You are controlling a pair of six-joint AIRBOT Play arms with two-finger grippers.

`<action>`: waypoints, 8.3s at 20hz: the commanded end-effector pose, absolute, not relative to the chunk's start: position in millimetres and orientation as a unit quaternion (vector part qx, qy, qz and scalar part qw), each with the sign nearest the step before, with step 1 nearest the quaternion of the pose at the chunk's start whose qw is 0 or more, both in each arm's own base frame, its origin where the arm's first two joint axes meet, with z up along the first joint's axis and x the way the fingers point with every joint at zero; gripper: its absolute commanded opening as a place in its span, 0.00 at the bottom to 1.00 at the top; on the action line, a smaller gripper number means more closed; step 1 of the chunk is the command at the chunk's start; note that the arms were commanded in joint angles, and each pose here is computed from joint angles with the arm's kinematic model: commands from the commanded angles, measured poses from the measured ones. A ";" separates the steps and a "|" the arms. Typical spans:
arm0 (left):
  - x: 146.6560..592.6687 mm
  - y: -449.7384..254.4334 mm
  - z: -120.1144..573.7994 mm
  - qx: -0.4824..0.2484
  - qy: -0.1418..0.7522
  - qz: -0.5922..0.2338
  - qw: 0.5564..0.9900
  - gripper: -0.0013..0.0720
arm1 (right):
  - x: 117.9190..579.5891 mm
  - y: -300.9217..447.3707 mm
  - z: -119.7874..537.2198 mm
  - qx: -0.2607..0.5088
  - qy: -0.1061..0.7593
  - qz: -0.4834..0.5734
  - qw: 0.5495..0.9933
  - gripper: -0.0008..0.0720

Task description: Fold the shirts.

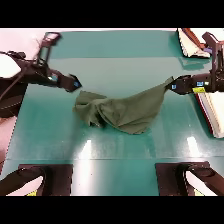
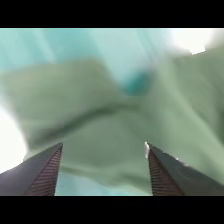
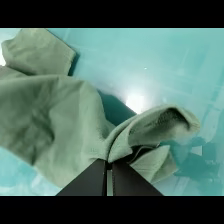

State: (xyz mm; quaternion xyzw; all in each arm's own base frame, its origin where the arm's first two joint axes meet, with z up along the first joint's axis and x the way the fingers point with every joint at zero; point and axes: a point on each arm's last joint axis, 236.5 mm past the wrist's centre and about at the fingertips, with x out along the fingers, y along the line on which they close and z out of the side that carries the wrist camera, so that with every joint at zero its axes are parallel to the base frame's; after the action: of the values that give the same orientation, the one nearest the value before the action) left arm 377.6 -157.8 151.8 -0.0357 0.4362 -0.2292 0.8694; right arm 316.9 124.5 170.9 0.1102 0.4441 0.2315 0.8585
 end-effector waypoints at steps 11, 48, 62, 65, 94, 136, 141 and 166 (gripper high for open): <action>375.2 -113.4 -60.5 -0.302 0.633 -0.112 0.704 0.85 | 323.8 124.0 174.6 0.118 0.431 0.225 0.866 0.04; 373.1 -84.9 468.2 -0.094 0.073 -0.201 0.972 0.06 | 327.9 53.8 341.7 0.035 0.317 0.097 0.943 0.04; 503.1 -55.0 133.2 -0.143 0.492 -0.146 0.846 0.68 | 467.4 63.2 122.4 0.009 0.571 0.121 0.812 0.45; 472.4 -30.3 121.5 -0.152 0.525 -0.130 0.827 0.68 | 438.2 83.7 120.6 0.037 0.597 0.176 0.782 0.43; 288.8 -67.8 -15.5 -0.215 0.598 -0.128 0.761 0.06 | 233.2 -30.6 1.5 0.280 0.679 0.013 0.678 0.68; 357.4 -64.6 404.5 -0.125 0.187 -0.175 0.959 0.06 | 349.8 -5.7 320.7 0.072 0.341 0.087 0.933 0.04; 439.4 -61.3 175.7 -0.195 0.448 -0.162 0.857 0.06 | 395.4 0.6 135.6 0.075 0.557 0.081 0.823 0.04; 413.6 -104.1 -41.4 -0.199 0.667 -0.179 0.695 0.06 | 387.9 -6.3 -21.1 0.086 0.667 0.056 0.738 0.08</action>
State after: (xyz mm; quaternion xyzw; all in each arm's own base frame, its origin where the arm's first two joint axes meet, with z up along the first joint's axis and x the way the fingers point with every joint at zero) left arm 437.2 -99.5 -19.5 -0.1867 0.6381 -0.1777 0.7256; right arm 403.2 -8.5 -3.8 0.0779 0.6629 0.0640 0.7419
